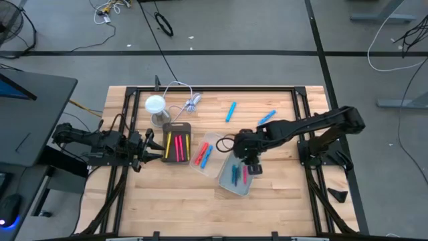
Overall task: Pick & Place Markers
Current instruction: Put the right blue highlighter into the transparent bin
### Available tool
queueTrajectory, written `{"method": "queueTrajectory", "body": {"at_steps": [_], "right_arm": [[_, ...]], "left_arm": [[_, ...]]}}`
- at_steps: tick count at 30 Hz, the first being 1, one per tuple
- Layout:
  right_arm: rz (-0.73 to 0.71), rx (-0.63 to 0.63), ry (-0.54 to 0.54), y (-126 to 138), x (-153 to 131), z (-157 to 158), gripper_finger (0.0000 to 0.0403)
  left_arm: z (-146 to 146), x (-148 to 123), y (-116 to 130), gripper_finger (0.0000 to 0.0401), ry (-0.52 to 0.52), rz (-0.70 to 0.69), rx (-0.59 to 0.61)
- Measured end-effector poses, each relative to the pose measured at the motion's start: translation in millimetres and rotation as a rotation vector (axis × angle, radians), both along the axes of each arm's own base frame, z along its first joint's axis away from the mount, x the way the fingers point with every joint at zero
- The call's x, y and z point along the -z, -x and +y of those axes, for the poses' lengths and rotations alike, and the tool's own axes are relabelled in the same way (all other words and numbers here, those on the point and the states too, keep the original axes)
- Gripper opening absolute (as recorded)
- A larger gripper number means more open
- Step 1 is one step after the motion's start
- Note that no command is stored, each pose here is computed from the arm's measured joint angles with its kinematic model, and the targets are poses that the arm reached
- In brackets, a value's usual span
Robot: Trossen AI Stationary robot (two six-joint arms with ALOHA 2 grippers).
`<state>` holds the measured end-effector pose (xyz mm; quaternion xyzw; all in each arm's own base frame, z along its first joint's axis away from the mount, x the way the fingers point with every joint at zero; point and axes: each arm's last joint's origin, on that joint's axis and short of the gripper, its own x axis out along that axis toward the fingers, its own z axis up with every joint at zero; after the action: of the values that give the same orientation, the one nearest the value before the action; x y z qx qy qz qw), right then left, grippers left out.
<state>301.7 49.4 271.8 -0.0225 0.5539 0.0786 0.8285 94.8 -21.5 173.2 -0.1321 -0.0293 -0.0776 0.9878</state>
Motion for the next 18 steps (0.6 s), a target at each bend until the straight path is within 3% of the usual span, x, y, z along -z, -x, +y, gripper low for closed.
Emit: {"method": "queueTrajectory", "body": {"at_steps": [10,18], "right_arm": [[0.036,-0.38,0.158,10,-1,-7,0.0155],[0.197,-0.433,0.184,25,1,-47,0.0155]], "left_arm": [[0,0,0,0.0154,0.0,0.0,0.0],[0,0,0,0.0154,0.0,0.0,0.0]]}}
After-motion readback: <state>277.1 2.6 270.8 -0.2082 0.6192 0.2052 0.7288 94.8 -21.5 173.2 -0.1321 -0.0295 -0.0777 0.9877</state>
